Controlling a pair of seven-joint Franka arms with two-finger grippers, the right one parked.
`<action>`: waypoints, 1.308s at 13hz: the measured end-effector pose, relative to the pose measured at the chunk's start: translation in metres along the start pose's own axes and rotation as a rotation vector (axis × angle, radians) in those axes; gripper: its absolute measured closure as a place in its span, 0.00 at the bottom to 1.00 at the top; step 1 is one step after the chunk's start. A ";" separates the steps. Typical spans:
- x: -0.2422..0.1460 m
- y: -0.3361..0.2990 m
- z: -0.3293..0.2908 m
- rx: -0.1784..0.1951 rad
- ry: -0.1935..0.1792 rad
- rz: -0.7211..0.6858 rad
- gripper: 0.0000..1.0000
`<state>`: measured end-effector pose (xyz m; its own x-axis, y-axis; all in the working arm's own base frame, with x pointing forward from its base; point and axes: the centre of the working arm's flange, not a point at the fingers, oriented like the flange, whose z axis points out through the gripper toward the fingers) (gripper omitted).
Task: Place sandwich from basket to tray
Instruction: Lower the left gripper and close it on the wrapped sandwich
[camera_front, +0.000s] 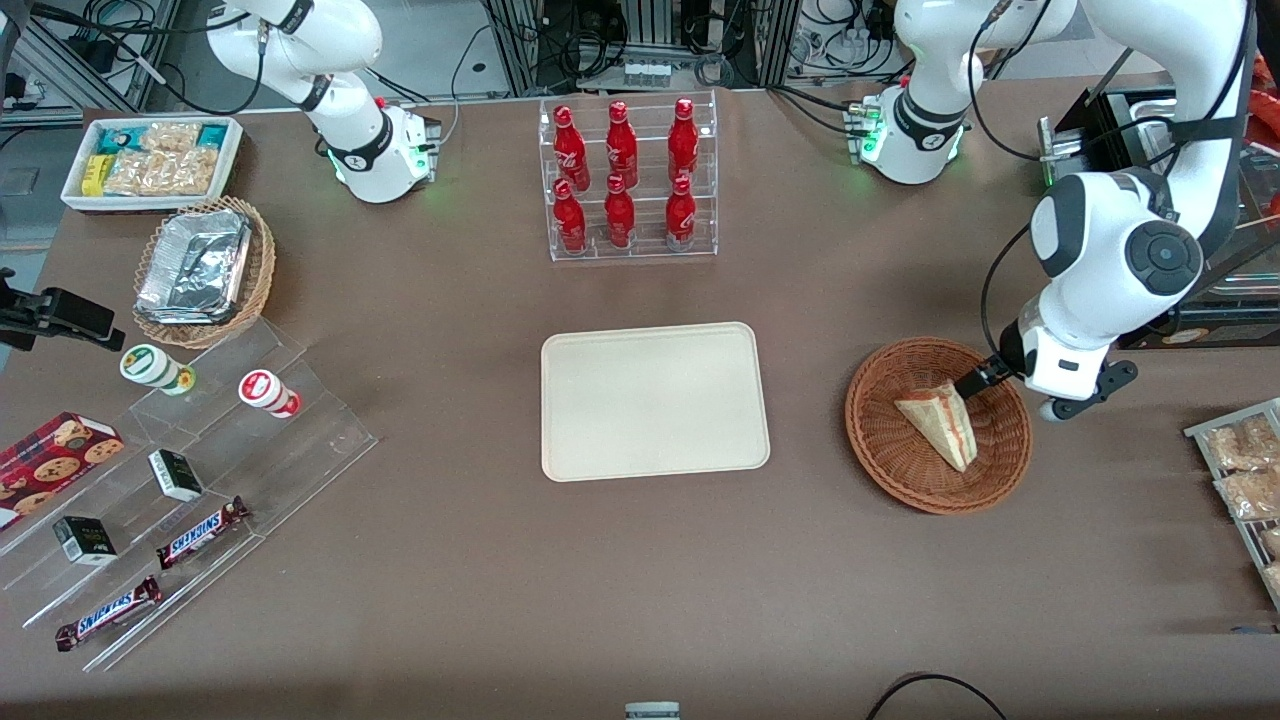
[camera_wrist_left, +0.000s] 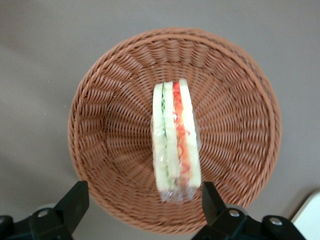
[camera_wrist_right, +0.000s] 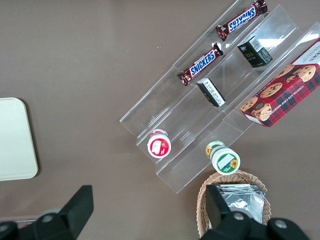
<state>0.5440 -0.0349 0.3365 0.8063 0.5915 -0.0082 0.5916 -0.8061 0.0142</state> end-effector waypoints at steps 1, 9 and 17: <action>0.002 0.002 0.003 -0.009 0.008 -0.071 0.00; -0.003 0.015 0.029 -0.014 -0.004 -0.166 0.00; -0.005 0.023 0.082 -0.013 -0.017 -0.165 0.00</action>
<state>0.5541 -0.0580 0.2547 0.6983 0.7152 -0.0287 0.7158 -0.6979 0.0240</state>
